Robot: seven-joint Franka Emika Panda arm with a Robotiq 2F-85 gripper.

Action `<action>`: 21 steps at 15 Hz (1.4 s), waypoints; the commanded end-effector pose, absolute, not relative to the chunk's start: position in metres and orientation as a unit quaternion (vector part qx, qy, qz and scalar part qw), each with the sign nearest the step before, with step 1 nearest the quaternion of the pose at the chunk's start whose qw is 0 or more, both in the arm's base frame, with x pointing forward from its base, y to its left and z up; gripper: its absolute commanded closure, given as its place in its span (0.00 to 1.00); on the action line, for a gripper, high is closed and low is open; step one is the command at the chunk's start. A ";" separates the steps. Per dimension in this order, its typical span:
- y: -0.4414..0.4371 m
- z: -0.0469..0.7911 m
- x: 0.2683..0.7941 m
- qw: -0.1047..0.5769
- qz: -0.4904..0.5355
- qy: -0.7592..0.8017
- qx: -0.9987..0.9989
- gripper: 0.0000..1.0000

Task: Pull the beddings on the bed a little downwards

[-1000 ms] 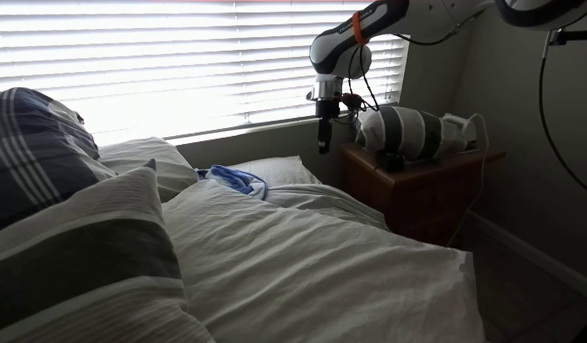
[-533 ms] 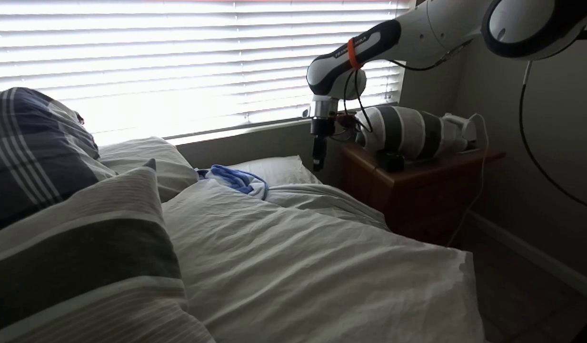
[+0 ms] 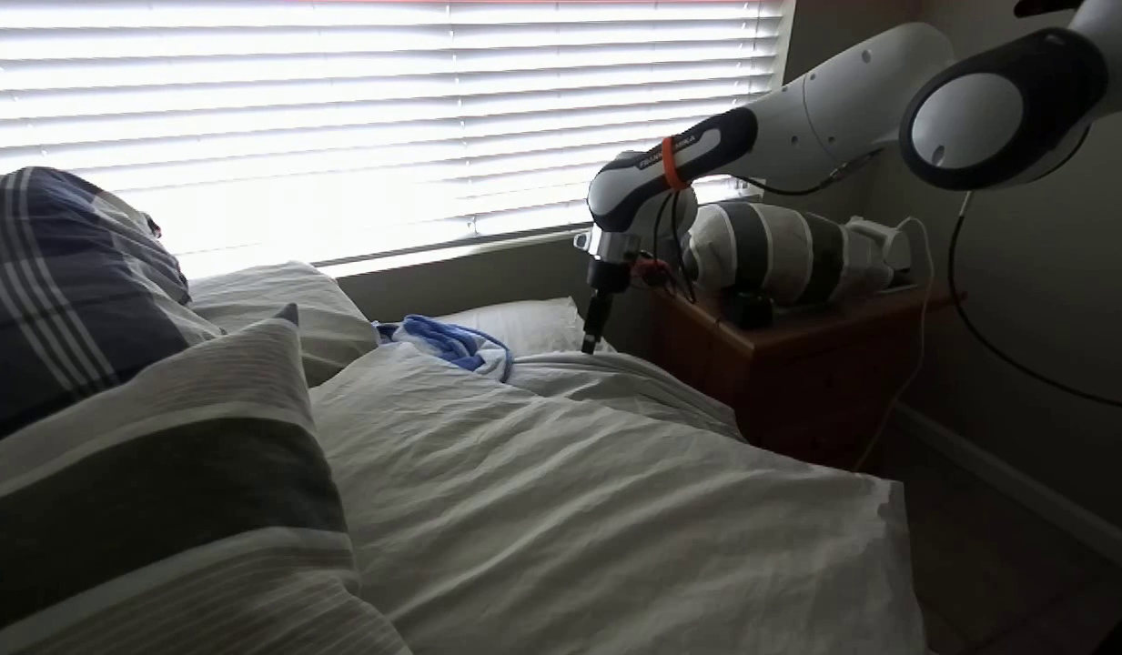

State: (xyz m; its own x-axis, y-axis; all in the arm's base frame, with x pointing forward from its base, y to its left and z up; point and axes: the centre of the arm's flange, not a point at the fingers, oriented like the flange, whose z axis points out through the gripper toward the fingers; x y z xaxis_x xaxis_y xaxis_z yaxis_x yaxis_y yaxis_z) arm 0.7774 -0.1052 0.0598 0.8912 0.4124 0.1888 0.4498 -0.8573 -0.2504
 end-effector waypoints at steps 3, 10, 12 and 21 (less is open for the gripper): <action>-0.108 0.028 0.818 0.183 -0.040 -0.252 -0.949 0.00; -0.083 0.013 0.789 0.274 0.114 -0.261 -0.919 0.26; -0.070 0.019 0.783 0.291 0.128 -0.271 -0.909 0.40; -0.048 0.010 0.717 0.276 0.194 -0.253 -0.907 0.98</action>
